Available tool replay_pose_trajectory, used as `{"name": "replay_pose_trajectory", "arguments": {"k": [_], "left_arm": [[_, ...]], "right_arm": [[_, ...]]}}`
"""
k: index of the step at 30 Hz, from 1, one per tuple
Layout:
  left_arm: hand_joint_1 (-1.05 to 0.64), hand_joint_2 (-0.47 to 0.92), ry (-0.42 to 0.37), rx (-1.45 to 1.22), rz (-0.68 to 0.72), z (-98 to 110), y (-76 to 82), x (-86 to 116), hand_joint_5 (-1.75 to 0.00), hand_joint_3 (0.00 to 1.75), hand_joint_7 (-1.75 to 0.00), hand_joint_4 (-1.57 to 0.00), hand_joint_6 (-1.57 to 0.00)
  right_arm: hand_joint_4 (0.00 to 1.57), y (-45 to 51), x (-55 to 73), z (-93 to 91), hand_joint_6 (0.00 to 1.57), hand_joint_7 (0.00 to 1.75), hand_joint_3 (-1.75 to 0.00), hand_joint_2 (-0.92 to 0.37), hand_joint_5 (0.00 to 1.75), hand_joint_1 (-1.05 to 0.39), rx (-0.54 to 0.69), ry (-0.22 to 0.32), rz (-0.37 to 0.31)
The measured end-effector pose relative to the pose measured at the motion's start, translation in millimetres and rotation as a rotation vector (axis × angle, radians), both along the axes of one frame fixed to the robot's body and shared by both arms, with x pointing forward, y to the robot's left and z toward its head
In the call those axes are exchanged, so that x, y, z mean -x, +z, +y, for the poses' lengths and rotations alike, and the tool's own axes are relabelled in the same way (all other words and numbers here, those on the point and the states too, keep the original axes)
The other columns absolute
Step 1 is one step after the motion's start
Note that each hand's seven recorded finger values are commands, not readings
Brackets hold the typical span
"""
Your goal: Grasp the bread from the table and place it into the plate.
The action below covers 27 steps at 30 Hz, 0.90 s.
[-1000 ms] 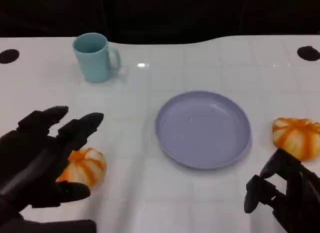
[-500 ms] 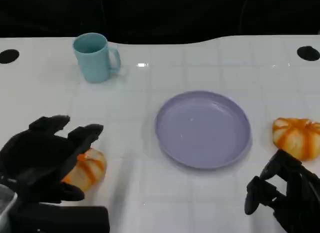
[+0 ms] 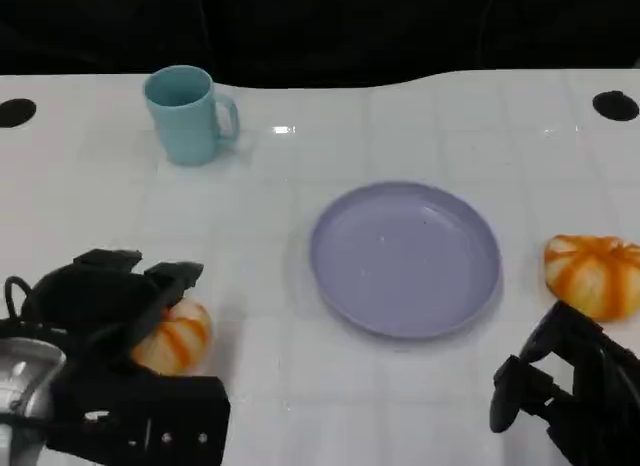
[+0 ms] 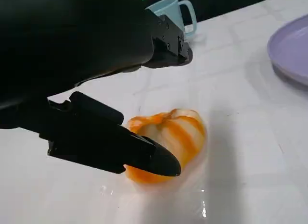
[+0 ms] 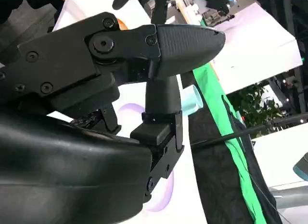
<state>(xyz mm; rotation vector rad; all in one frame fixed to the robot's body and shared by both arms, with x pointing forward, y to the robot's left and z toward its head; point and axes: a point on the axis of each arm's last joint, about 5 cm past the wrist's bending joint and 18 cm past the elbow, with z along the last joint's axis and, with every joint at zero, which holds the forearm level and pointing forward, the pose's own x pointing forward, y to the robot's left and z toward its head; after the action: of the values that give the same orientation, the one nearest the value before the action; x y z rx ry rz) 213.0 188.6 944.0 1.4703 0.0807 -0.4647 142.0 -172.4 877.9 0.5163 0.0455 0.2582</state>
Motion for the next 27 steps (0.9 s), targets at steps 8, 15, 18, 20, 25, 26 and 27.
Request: {"name": "replay_pose_trajectory", "arguments": {"k": [8, 15, 18, 20, 25, 26, 27], "left_arm": [[-0.6, 0.89, 0.021, -0.044, 0.064, -3, -11.5, -17, -0.07, 0.0, 0.0, -0.09, -0.14], [-0.61, 0.89, 0.038, -0.051, 0.096, -1, -23.5, -26, -0.07, 0.0, 0.0, -0.11, -0.15], [-0.62, 0.89, 0.032, -0.049, 0.117, -1, -29.3, -29, -0.06, 0.0, 0.0, -0.11, -0.15], [-0.62, 0.89, 0.03, -0.052, 0.121, -1, -32.9, -31, -0.06, 0.0, 0.0, -0.11, -0.15], [-0.61, 0.9, 0.034, -0.035, 0.138, -1, -40.5, -36, -0.09, 0.0, -0.02, -0.15, -0.18], [-0.6, 0.9, 0.034, -0.034, 0.136, -1, -41.4, -36, -0.09, 0.0, -0.02, -0.17, -0.19], [-0.6, 0.9, 0.034, -0.033, 0.132, -1, -43.0, -37, -0.1, 0.0, -0.02, -0.18, -0.2]], "right_arm": [[0.77, 0.1, 0.1, -0.2, 0.57, 1.64, -0.42, -0.92, 1.75, -0.57, 0.001, 0.0, -0.002], [0.75, 0.2, -0.2, -0.2, 0.55, 1.63, -0.43, -0.92, 1.75, -0.58, 0.0, -0.003, 0.001], [0.75, 0.2, -0.2, -0.3, 0.55, 1.63, -0.43, -0.92, 1.75, -0.58, 0.001, -0.001, 0.001], [0.76, 0.2, -0.3, -0.3, 0.55, 1.63, -0.43, -0.92, 1.75, -0.58, 0.0, 0.001, 0.0], [0.76, 0.4, -0.4, -0.4, 0.56, 1.62, -0.41, -0.92, 1.75, -0.59, -0.004, 0.0, -0.002], [0.76, 0.3, -0.4, -0.4, 0.56, 1.62, -0.41, -0.92, 1.75, -0.59, -0.005, 0.0, -0.002], [0.76, 0.3, -0.5, -0.3, 0.56, 1.62, -0.41, -0.92, 1.75, -0.59, -0.005, 0.0, -0.002]]}}
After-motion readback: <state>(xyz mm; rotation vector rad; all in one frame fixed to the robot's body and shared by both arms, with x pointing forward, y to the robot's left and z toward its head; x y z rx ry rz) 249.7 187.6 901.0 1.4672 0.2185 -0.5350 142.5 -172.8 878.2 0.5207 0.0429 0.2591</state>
